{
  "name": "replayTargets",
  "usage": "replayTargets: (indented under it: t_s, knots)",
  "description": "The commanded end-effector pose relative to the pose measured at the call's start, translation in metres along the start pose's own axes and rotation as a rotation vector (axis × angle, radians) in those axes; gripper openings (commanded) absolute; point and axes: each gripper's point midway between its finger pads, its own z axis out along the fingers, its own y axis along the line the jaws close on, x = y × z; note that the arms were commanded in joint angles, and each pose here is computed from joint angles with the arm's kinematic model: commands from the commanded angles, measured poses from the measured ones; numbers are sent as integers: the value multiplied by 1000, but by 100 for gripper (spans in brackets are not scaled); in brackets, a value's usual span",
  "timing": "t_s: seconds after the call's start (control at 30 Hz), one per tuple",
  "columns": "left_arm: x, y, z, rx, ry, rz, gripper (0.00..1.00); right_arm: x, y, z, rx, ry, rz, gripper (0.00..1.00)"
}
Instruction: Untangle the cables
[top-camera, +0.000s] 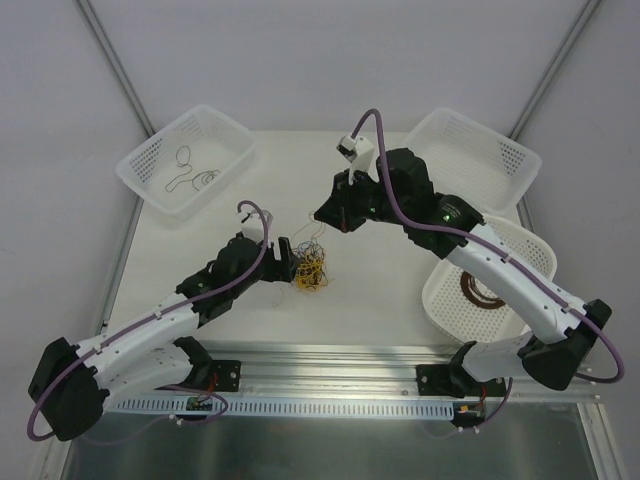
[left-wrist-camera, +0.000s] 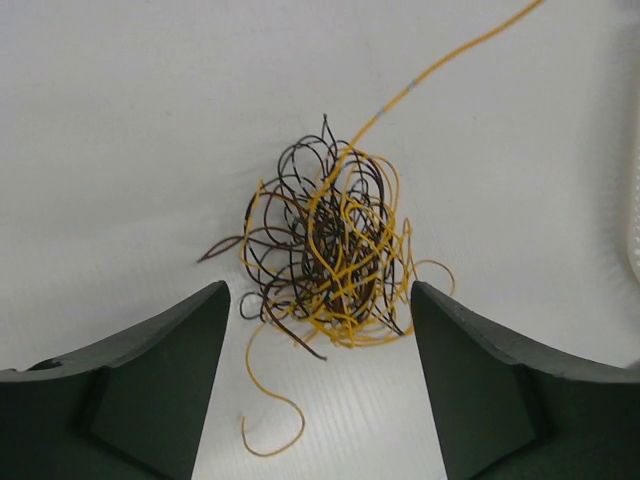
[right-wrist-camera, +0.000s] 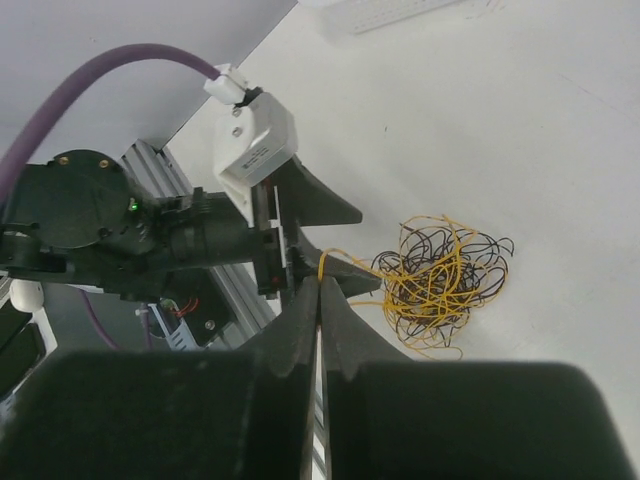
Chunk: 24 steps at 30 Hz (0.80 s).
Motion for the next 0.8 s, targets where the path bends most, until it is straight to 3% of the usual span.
replayTargets:
  t_s: [0.0,0.3,0.4,0.47,0.53,0.57,0.77]
  knots:
    - [-48,0,14,-52,-163,8,71,-23,22,-19,-66,-72,-3,1]
    - [-32,1,54,-89,-123,-25,55,-15,22,-34,-57,-89,8,1]
    - [-35,-2,59,-81,-131,-37,44,-15,21,-40,-49,-96,-1,1]
    - [-40,-5,59,-70,-142,-34,27,-11,18,-40,-36,-89,-5,1]
    - [-44,-7,57,-65,-140,-17,4,-3,11,-39,-9,-77,-2,0]
    - [-58,-13,54,-59,-159,-18,0,-1,6,-39,9,-79,1,1]
    - [-105,-27,14,-51,-173,29,0,36,-54,-36,210,-53,76,1]
